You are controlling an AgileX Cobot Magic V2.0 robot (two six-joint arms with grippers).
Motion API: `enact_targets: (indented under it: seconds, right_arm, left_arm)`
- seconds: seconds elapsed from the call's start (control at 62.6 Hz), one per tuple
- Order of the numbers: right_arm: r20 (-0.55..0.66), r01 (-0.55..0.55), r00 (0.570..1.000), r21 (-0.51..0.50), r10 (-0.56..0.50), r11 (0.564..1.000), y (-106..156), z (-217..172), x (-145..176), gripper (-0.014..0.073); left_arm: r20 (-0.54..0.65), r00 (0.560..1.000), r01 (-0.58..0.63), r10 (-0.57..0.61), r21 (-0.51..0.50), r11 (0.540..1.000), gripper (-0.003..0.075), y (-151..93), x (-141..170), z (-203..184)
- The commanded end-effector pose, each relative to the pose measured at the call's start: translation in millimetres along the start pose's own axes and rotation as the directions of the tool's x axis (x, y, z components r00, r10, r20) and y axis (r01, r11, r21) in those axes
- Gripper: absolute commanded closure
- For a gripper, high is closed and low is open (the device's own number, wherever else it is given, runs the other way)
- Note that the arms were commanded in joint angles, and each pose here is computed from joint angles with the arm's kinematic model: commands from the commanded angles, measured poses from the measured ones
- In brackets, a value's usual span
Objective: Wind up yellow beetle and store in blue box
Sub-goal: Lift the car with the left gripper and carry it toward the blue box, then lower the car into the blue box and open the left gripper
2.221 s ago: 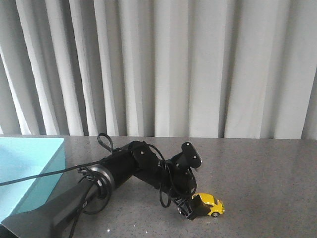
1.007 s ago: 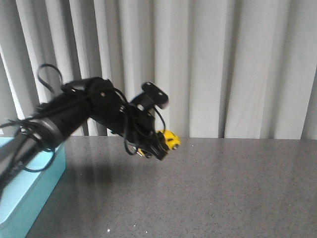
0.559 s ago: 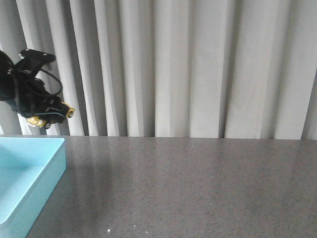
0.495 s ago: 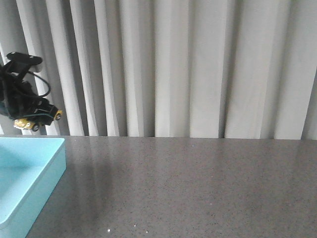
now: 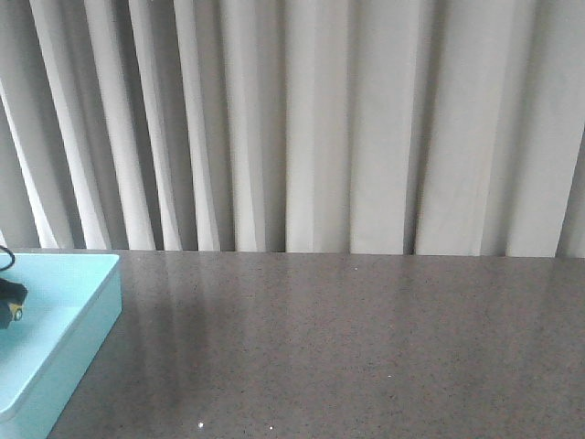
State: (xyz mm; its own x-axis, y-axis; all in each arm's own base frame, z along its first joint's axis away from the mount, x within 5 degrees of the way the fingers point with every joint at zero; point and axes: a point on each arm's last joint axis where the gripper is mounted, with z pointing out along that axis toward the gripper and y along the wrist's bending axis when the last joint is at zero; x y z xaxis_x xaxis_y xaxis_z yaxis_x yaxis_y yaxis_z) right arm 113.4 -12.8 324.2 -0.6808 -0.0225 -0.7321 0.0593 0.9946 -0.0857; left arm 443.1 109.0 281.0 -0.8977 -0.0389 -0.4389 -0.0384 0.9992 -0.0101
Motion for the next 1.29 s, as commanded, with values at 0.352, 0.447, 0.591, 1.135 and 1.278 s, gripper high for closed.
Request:
enact_targets:
  seconds: [0.352, 0.447, 0.591, 1.135, 1.278]
  right_arm:
    - [0.078, 0.005, 0.997, 0.010, -0.006, 1.000, -1.2, -5.2, -10.3, 0.0055]
    - [0.078, 0.005, 0.997, 0.010, -0.006, 1.000, -1.2, -5.2, -10.3, 0.0055]
    - [0.078, 0.005, 0.997, 0.010, -0.006, 1.000, -1.2, -5.2, -10.3, 0.0055]
    - [0.078, 0.005, 0.997, 0.010, -0.006, 1.000, -1.2, -5.2, -10.3, 0.0055]
    - [0.078, 0.005, 0.997, 0.010, -0.006, 1.000, -1.2, -5.2, -10.3, 0.0055]
  left_arm:
    - [0.081, 0.997, 0.016, -0.016, 0.005, 1.000, 0.0246, -1.0, -6.8, 18.8]
    - [0.124, 0.992, 0.017, -0.019, 0.012, 1.000, 0.0157, -3.5, -11.3, -1.2]
    - [0.218, 0.976, 0.020, -0.028, 0.041, 0.999, 0.0105, -11.7, -15.5, -49.8]
    - [0.360, 0.921, -0.189, 0.150, 0.076, 0.979, 0.0134, -97.3, 70.6, -204.7]
    - [0.389, 0.902, -0.202, 0.189, -0.008, 0.979, 0.0134, -108.1, 117.7, -203.1]
